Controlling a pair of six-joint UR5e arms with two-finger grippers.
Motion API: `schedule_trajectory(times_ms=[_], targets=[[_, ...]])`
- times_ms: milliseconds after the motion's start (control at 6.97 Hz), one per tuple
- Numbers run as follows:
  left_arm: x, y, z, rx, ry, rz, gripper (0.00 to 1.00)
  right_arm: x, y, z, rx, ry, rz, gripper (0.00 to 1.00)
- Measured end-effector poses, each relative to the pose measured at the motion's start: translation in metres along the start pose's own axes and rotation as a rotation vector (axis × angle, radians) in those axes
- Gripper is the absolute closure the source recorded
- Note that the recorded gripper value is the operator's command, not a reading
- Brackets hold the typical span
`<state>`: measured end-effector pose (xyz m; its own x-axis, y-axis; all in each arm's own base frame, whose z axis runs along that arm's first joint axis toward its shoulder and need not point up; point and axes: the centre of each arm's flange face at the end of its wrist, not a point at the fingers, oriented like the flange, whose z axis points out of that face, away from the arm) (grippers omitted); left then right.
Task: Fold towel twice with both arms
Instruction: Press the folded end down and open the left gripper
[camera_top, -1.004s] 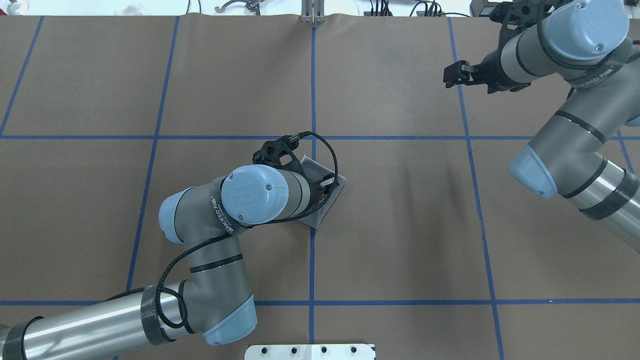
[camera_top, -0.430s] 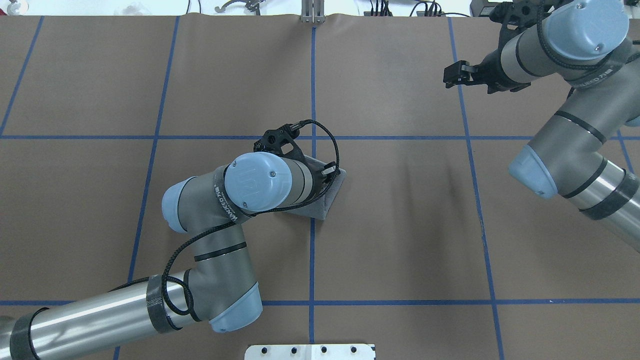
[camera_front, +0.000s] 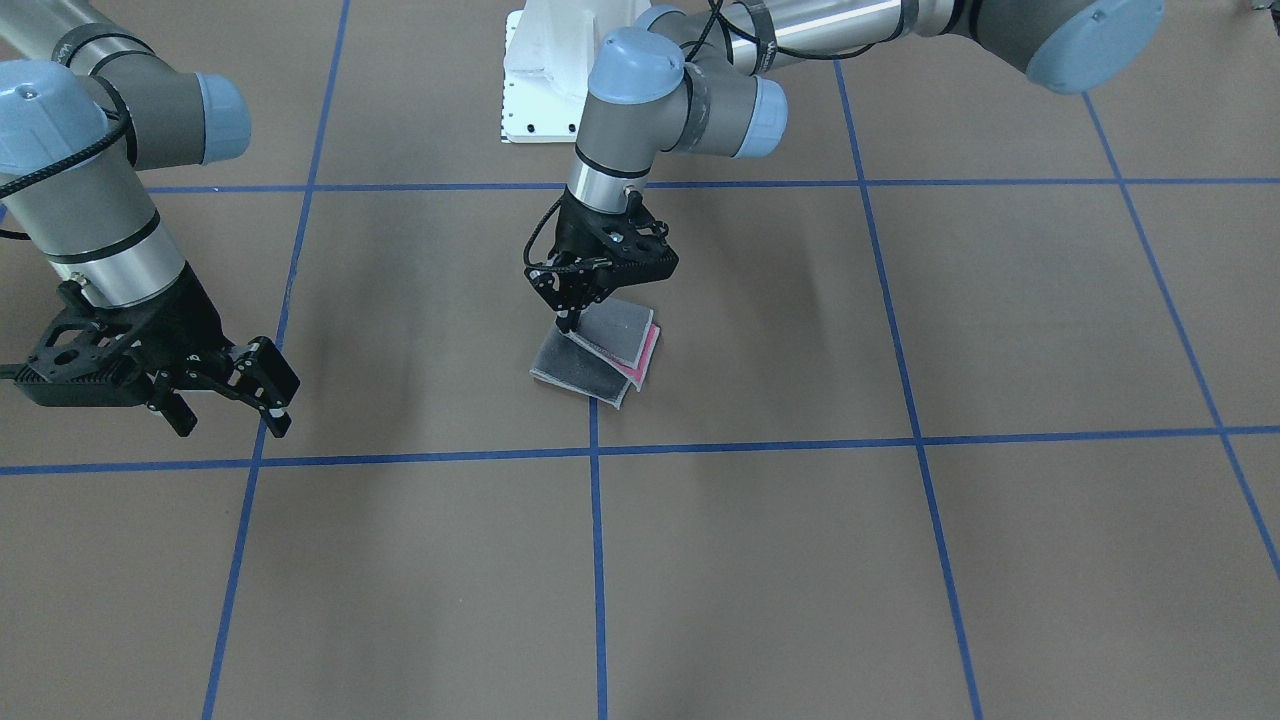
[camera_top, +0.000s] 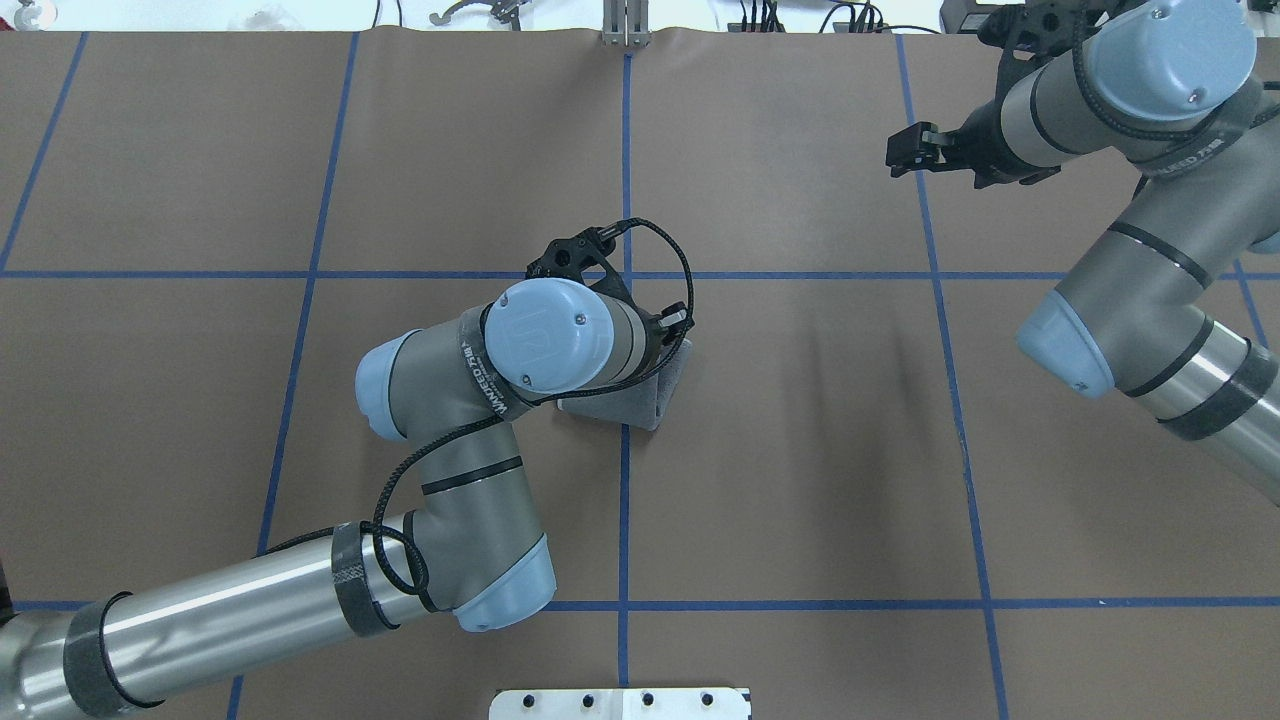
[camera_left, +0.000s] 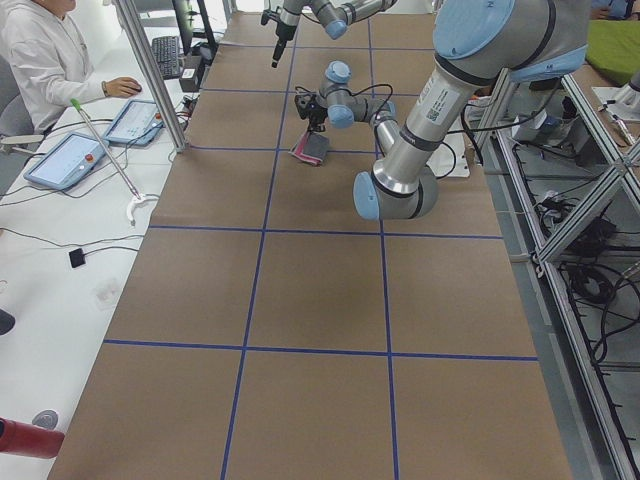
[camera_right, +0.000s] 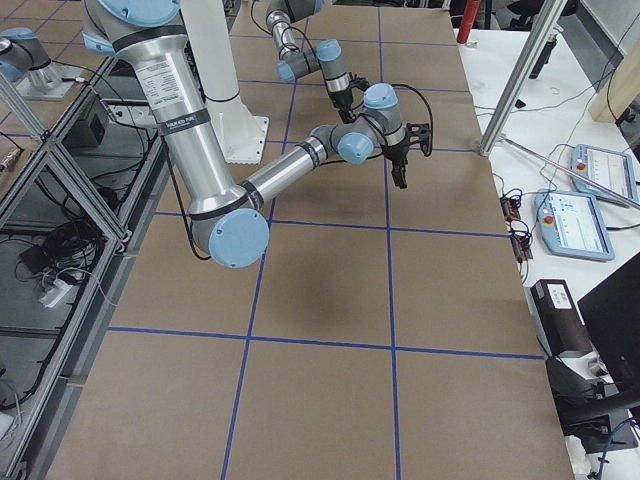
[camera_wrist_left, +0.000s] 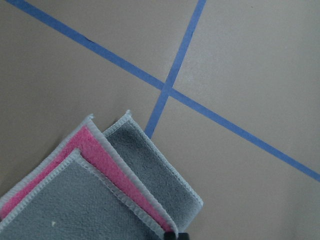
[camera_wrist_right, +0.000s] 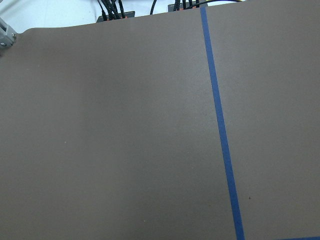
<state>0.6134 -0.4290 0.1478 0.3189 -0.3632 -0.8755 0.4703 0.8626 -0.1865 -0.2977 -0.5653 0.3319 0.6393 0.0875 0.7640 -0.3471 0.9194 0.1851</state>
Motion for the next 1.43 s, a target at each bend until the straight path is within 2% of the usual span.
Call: schedule_trajectory(times_ms=[717,861,1004,1148,1435], targets=[[0.023,0.003,0.015,0.004,-0.016,-0.002,1.00,0.000,0.000,0.000,0.000,0.001,0.000,0.00],[0.024,0.004,0.018,0.004,-0.019,-0.003,0.90,0.000,-0.001,0.000,0.000,0.001,0.000,0.00],[0.024,0.004,0.019,0.004,-0.021,-0.002,0.09,0.000,-0.001,0.000,0.001,0.001,0.000,0.00],[0.024,0.004,0.019,0.004,-0.022,0.002,0.00,0.000,-0.001,0.000,0.001,0.001,0.000,0.00],[0.025,0.004,0.019,0.004,-0.021,0.007,0.00,0.000,0.000,0.001,0.000,0.001,0.000,0.00]])
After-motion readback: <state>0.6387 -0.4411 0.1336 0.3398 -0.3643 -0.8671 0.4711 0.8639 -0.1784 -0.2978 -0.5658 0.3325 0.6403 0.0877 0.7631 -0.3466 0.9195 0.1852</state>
